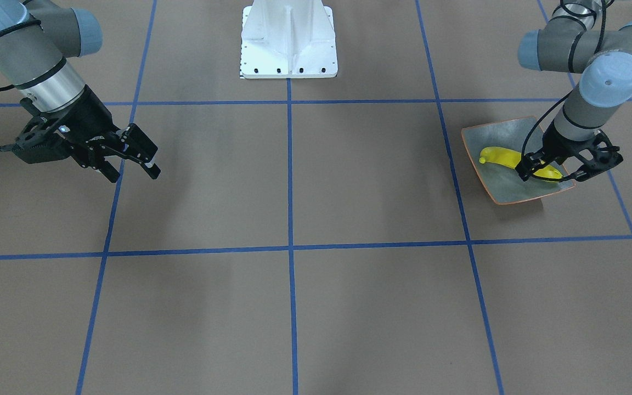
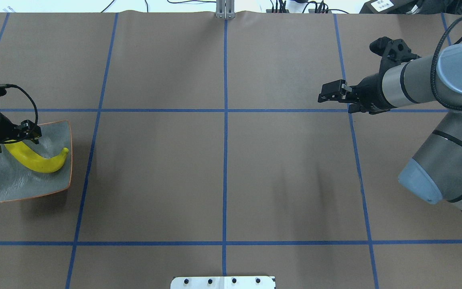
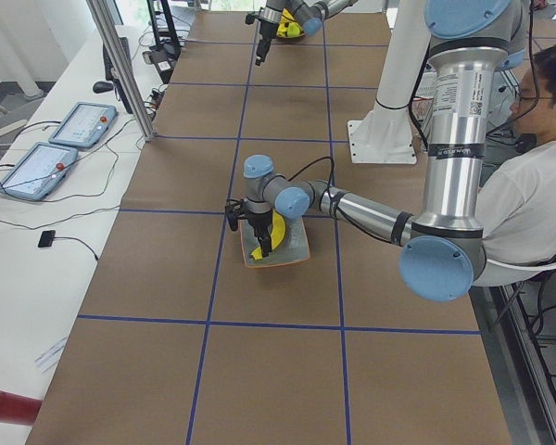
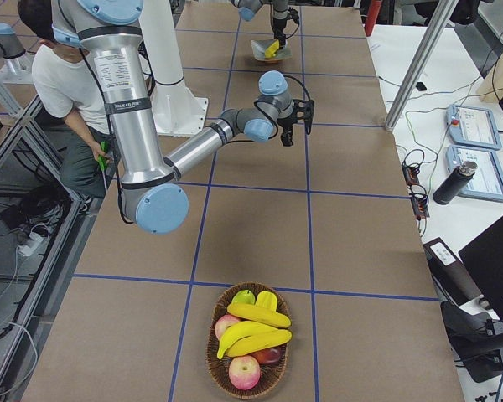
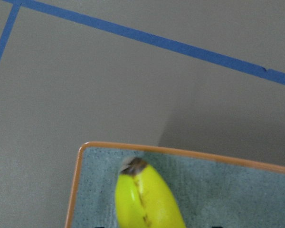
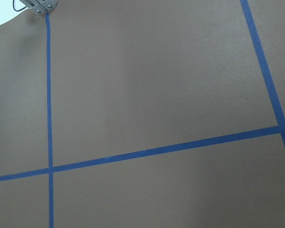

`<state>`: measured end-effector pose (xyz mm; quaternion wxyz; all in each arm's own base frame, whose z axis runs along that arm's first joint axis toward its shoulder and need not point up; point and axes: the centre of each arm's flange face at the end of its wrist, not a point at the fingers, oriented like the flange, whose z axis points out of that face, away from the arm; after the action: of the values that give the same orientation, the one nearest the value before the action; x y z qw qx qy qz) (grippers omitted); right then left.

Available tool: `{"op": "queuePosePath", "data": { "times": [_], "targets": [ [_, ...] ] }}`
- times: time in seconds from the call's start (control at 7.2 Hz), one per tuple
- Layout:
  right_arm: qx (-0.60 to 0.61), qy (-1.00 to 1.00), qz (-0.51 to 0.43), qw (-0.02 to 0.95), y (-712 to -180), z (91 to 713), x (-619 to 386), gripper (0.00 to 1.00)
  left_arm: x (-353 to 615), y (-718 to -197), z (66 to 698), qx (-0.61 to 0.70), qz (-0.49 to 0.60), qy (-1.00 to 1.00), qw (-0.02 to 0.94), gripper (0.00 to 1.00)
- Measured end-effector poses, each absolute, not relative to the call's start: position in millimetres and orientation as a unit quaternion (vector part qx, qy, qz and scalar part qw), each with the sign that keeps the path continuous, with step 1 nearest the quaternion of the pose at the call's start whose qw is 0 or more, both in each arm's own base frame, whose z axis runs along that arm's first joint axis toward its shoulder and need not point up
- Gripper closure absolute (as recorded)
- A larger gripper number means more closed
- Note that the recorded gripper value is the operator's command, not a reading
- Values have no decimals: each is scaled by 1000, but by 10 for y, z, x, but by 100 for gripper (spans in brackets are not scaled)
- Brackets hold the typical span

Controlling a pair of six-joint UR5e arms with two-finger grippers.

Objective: Transfer all bananas from basket to plate

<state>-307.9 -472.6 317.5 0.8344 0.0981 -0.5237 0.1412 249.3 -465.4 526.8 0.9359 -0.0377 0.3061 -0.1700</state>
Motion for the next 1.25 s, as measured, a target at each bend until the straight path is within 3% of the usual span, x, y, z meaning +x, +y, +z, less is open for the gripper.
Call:
{"op": "queuePosePath", "data": {
  "times": [0.56,1.25],
  "targets": [
    [97,-508,159,841,-4701,3454,-2684,0,1909,-4677,4485,-37,-169,373,911,1],
    [110,-388,155,902,-4123,5112,-731,0,1744,-4593,3970,-10,-159,407,899,0]
  ]
}}
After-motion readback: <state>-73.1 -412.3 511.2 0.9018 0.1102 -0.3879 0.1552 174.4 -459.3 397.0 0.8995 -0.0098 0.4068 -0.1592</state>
